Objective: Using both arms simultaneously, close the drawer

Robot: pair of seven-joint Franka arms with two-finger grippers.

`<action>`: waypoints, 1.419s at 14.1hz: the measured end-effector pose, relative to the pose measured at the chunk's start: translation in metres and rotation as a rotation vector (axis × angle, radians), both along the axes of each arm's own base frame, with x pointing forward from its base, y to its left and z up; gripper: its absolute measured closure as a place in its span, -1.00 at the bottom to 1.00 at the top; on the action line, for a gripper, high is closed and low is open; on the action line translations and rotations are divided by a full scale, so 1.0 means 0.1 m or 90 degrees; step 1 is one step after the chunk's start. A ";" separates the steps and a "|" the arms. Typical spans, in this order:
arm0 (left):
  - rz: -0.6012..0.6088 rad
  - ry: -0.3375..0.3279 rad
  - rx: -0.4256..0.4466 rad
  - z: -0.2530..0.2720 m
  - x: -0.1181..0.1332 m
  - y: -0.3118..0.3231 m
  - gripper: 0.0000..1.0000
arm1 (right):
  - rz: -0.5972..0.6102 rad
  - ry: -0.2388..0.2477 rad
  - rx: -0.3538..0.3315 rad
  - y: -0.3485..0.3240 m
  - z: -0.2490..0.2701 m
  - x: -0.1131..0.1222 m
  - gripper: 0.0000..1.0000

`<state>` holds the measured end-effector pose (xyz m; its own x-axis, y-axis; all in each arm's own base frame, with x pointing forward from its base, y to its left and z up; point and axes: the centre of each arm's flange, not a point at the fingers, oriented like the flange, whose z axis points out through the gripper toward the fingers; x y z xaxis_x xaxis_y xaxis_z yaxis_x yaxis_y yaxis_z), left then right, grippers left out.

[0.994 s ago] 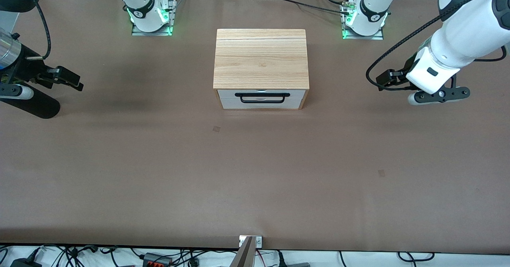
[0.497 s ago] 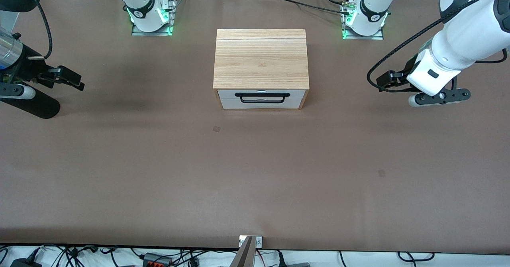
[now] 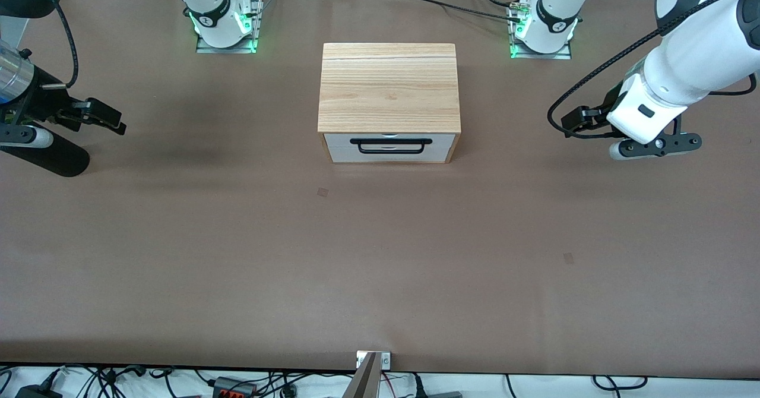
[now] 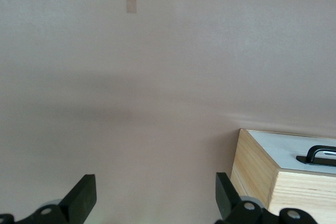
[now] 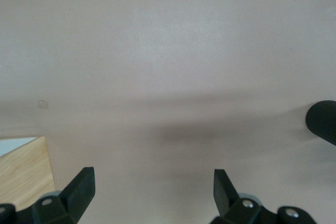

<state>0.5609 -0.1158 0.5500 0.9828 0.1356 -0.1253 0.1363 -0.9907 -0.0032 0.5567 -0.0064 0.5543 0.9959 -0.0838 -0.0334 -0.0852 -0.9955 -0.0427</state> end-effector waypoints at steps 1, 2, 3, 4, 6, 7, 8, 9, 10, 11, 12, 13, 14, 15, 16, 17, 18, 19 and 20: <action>0.001 0.000 0.000 0.00 0.00 0.00 -1.00 | 0.000 0.000 0.000 0.00 0.00 0.00 -1.00; 0.001 0.000 0.000 0.00 0.00 0.01 -1.00 | 0.000 0.000 0.000 0.00 0.00 0.00 -1.00; 0.001 0.000 0.000 0.00 0.00 0.01 -1.00 | 0.000 0.000 0.000 0.00 0.00 0.00 -1.00; -0.001 0.000 0.000 0.00 0.00 0.00 -1.00 | 0.000 0.000 0.000 0.00 0.00 0.00 -1.00; -0.007 -0.002 0.001 0.01 -0.01 -0.07 -1.00 | 0.000 0.000 0.000 0.00 0.00 0.00 -1.00; -0.004 -0.003 0.003 0.01 0.00 -0.06 -1.00 | 0.000 0.000 0.000 0.00 0.00 0.00 -1.00; 0.001 -0.003 0.003 0.01 0.01 -0.04 -1.00 | 0.000 0.000 0.000 0.00 0.00 0.00 -1.00; 0.003 -0.003 0.004 0.01 0.01 -0.03 -1.00 | 0.000 0.000 0.000 0.00 0.00 0.00 -1.00; 0.004 -0.003 0.004 0.01 0.01 -0.03 -1.00 | 0.000 0.000 0.000 0.00 0.00 0.00 -1.00; 0.004 -0.003 0.004 0.01 0.01 -0.03 -1.00 | 0.001 0.000 0.000 0.01 0.00 0.00 -1.00; 0.004 -0.003 0.004 0.01 0.01 -0.03 -1.00 | 0.001 0.000 0.000 0.00 0.00 0.00 -1.00; 0.005 -0.003 0.004 0.01 0.01 -0.02 -1.00 | 0.001 0.000 0.000 0.01 0.00 0.00 -1.00; 0.007 -0.003 0.004 0.01 0.02 -0.01 -1.00 | 0.001 0.000 0.000 0.01 0.00 0.00 -1.00; 0.008 -0.003 0.004 0.01 0.02 0.01 -1.00 | 0.001 0.000 0.000 0.00 0.00 0.00 -1.00; 0.010 -0.003 0.004 0.01 0.02 0.02 -1.00 | 0.001 0.000 0.000 0.00 0.00 0.00 -1.00; 0.012 -0.003 0.003 0.01 0.03 0.04 -1.00 | 0.001 0.000 0.000 0.01 0.00 0.00 -1.00; 0.012 -0.003 0.001 0.01 0.03 0.05 -1.00 | 0.001 0.000 0.000 0.00 0.00 0.00 -1.00; 0.012 -0.003 0.000 0.01 0.03 0.05 -1.00 | 0.001 0.000 0.000 0.01 0.00 0.00 -1.00; 0.012 -0.002 0.000 0.01 0.03 0.05 -1.00 | 0.001 0.000 0.000 0.00 0.00 0.00 -1.00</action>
<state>0.5635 -0.1109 0.5515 0.9806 0.1540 -0.1215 0.1549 -0.9879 -0.0022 0.5567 -0.0059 0.5543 0.9960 -0.0829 -0.0336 -0.0843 -0.9955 -0.0426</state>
